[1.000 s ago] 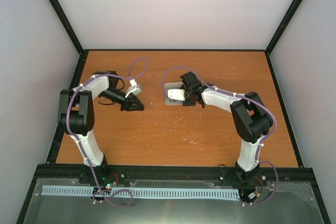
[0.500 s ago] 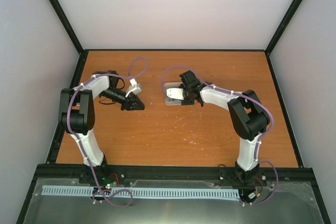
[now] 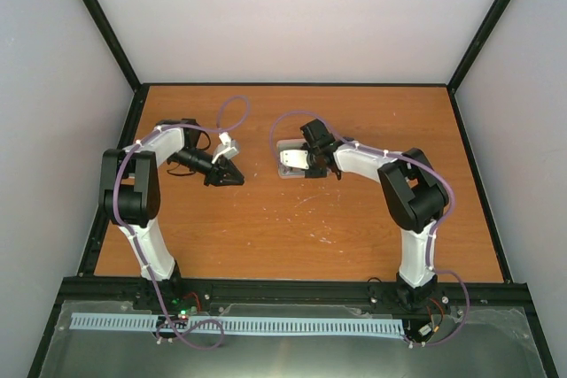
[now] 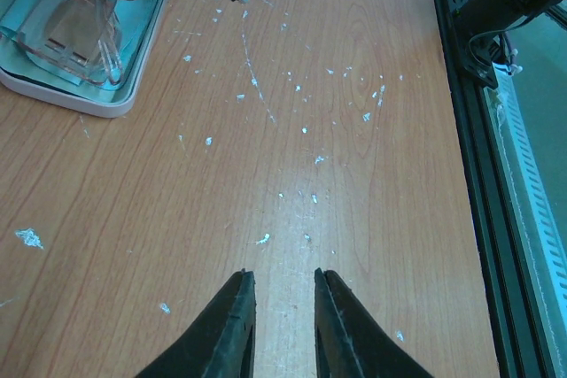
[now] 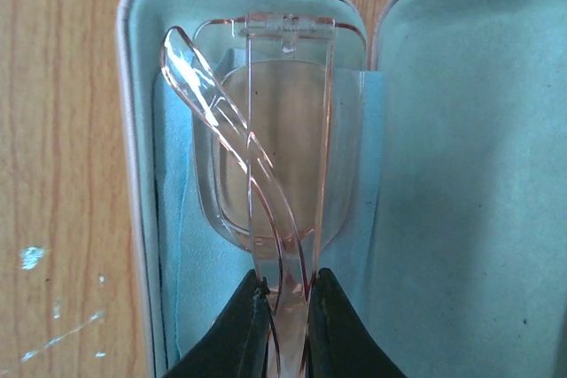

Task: Organize the sunglasses
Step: Place the sunglasses in the sunglasses case.

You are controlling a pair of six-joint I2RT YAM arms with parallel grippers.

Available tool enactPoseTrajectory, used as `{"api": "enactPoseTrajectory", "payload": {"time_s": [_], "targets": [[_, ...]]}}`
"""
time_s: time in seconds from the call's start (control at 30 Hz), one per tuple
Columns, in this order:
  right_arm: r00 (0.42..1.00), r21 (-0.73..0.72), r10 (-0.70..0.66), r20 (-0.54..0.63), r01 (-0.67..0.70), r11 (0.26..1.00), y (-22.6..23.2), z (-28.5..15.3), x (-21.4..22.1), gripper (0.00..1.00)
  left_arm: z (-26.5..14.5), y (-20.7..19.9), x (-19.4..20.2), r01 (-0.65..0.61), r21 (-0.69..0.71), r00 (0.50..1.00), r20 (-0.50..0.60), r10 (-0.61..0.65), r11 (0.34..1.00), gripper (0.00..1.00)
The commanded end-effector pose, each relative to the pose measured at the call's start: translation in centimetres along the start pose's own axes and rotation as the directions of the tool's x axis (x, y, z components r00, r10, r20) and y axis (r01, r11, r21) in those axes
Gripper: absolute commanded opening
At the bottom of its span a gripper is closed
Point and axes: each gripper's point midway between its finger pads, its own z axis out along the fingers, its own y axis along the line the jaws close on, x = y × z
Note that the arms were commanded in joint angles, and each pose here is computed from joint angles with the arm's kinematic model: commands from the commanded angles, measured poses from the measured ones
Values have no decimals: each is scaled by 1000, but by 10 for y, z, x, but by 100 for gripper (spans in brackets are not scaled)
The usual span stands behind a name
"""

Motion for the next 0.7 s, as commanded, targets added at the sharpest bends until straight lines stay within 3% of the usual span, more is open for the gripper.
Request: {"api": "enactPoseTrajectory", "payload": {"time_s": [0.0, 0.3, 0.67], "targets": [[999, 2, 12, -34, -11, 1000, -6, 8, 6, 5, -2, 3, -9, -57, 0, 998, 31, 57, 998, 22], [999, -20, 21, -42, -21, 1000, 0, 7, 7, 30, -1, 4, -7, -65, 0, 998, 26, 65, 998, 24], [995, 10, 97, -15, -97, 995, -18, 0, -3, 36, -2, 2, -8, -66, -1, 997, 29, 66, 998, 25]]}}
